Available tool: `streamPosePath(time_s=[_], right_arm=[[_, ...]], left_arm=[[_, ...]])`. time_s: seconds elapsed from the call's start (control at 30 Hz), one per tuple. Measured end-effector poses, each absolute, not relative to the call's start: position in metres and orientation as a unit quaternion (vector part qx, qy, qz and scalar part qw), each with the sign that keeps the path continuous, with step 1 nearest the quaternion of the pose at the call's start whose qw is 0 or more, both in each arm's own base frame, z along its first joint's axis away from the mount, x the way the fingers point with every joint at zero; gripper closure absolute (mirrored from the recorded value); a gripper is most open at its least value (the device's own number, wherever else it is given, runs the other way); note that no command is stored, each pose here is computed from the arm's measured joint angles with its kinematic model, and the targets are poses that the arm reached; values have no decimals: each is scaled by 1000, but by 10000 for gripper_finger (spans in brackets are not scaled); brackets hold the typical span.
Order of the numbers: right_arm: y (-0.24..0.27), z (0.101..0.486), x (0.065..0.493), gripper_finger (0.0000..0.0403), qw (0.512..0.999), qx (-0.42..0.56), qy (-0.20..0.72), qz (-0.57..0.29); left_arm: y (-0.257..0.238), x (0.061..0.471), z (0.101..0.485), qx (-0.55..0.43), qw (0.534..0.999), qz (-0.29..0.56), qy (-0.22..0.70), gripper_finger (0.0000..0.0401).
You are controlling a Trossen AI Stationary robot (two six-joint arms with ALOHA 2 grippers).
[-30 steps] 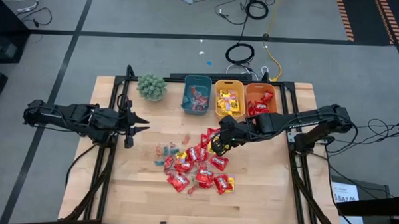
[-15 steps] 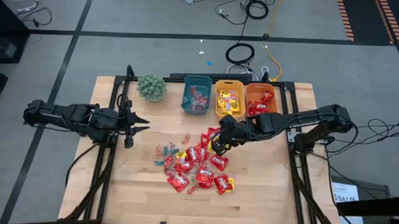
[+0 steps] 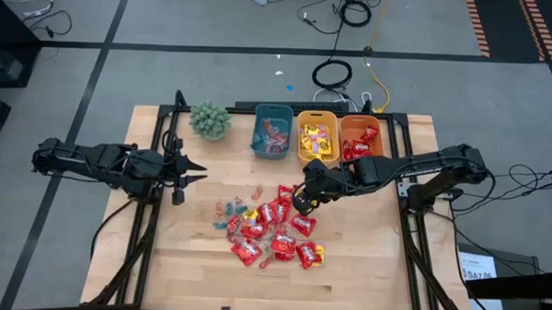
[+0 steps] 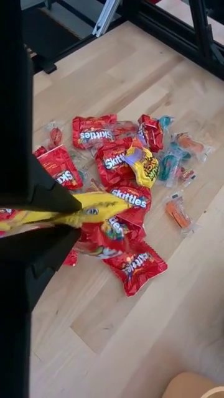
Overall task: Sort candy
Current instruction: Put the yellow candy into the yellow bin
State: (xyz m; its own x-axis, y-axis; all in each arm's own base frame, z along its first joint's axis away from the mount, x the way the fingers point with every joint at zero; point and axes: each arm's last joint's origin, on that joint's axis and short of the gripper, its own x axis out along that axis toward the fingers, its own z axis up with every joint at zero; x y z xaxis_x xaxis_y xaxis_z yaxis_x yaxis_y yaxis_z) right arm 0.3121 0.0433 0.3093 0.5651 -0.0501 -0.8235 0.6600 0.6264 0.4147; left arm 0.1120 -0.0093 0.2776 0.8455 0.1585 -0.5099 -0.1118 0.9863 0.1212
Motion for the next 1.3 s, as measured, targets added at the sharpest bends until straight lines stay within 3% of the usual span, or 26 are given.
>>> streamPosePath(time_s=[0.13, 0.47, 0.77, 1.0, 1.3], right_arm=[[43, 309, 312, 395, 806, 364, 412, -218], [37, 311, 315, 357, 809, 374, 398, -220], [37, 311, 315, 351, 809, 374, 396, -219], [37, 311, 315, 397, 809, 373, 399, -218], [37, 308, 322, 392, 817, 368, 375, -238]], left_arm=[[-9, 112, 278, 43, 960, 71, 269, 299], [-9, 112, 278, 41, 960, 71, 268, 299], [-9, 112, 278, 41, 960, 71, 268, 299], [-9, 112, 278, 42, 960, 71, 268, 299], [-9, 112, 278, 46, 959, 76, 268, 299]])
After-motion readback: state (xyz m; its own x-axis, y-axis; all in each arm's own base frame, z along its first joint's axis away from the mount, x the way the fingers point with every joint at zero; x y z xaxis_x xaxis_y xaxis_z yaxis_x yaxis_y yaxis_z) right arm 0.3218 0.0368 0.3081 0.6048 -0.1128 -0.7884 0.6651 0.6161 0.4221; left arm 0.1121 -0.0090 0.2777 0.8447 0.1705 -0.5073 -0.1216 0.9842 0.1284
